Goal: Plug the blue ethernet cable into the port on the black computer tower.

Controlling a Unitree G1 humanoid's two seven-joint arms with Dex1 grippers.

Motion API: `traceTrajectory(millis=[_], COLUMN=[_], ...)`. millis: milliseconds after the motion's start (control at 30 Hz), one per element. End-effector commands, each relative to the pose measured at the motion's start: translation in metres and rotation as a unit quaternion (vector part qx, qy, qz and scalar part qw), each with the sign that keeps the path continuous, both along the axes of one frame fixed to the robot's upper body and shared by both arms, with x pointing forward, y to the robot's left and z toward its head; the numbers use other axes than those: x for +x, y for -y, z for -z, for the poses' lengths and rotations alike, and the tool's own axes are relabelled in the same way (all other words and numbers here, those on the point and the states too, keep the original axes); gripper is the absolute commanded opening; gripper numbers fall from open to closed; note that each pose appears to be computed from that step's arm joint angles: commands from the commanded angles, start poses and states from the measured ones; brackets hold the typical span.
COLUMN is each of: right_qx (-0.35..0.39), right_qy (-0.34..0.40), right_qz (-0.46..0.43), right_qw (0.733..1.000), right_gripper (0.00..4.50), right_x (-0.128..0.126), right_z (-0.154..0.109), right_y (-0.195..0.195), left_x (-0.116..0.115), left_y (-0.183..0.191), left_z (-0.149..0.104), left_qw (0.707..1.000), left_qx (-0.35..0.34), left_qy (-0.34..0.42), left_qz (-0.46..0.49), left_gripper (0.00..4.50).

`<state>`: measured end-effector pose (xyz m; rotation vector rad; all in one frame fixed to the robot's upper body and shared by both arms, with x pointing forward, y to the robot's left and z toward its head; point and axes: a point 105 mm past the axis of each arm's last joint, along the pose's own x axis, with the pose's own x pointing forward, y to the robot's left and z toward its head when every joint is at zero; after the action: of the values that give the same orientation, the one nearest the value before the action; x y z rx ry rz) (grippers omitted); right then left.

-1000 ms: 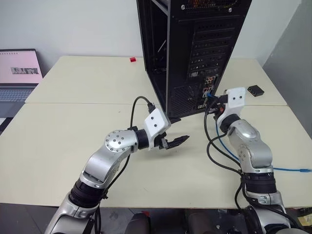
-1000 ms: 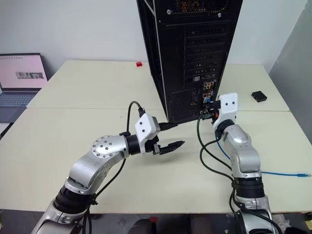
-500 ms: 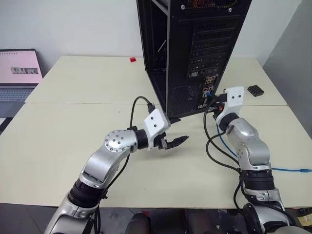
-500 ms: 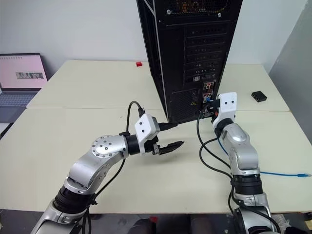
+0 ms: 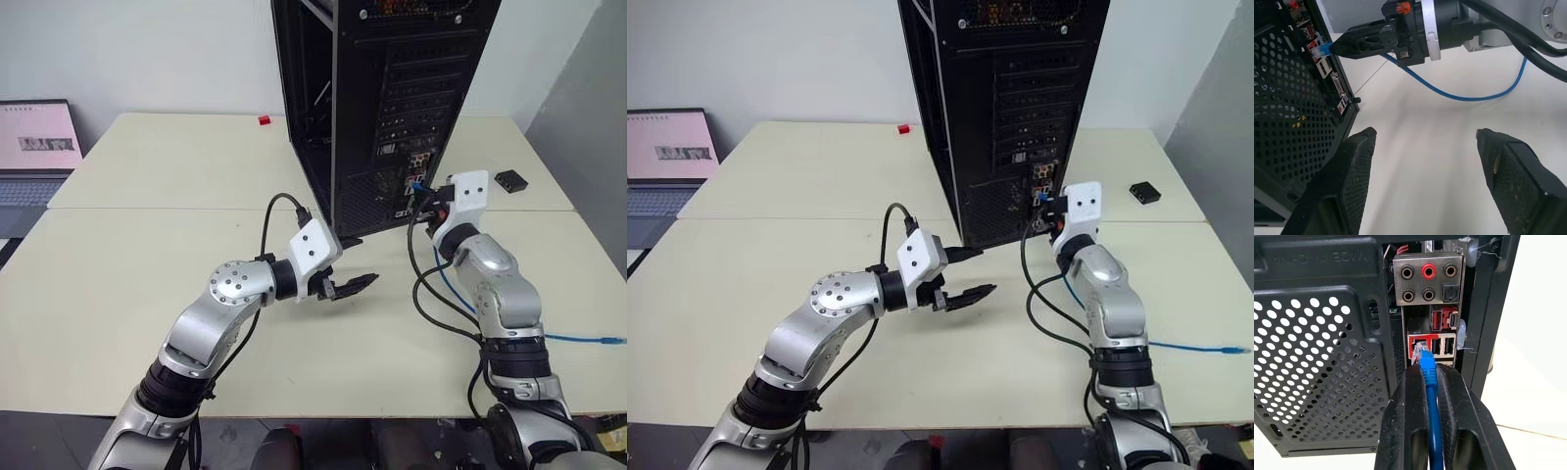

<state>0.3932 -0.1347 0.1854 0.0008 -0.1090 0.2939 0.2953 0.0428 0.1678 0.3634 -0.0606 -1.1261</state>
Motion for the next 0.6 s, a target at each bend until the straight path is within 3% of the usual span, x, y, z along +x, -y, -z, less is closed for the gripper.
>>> traceTrajectory(millis=[33,600], right_qx=[0.028,0.049], right_qy=[0.026,0.036], right_qz=[-0.005,-0.041], right_qw=[0.999,0.997], right_gripper=[0.0,0.0], right_x=[0.003,-0.001], right_z=[-0.022,-0.037], right_y=[-0.005,-0.019], left_x=[-0.001,-0.004], left_y=[-0.001,0.001], left_z=[-0.013,-0.014], left_qw=[1.0,0.999], left_qx=[-0.009,-0.009], left_qy=[0.027,0.03], left_qz=[0.002,0.004], left_gripper=[3.48,3.48])
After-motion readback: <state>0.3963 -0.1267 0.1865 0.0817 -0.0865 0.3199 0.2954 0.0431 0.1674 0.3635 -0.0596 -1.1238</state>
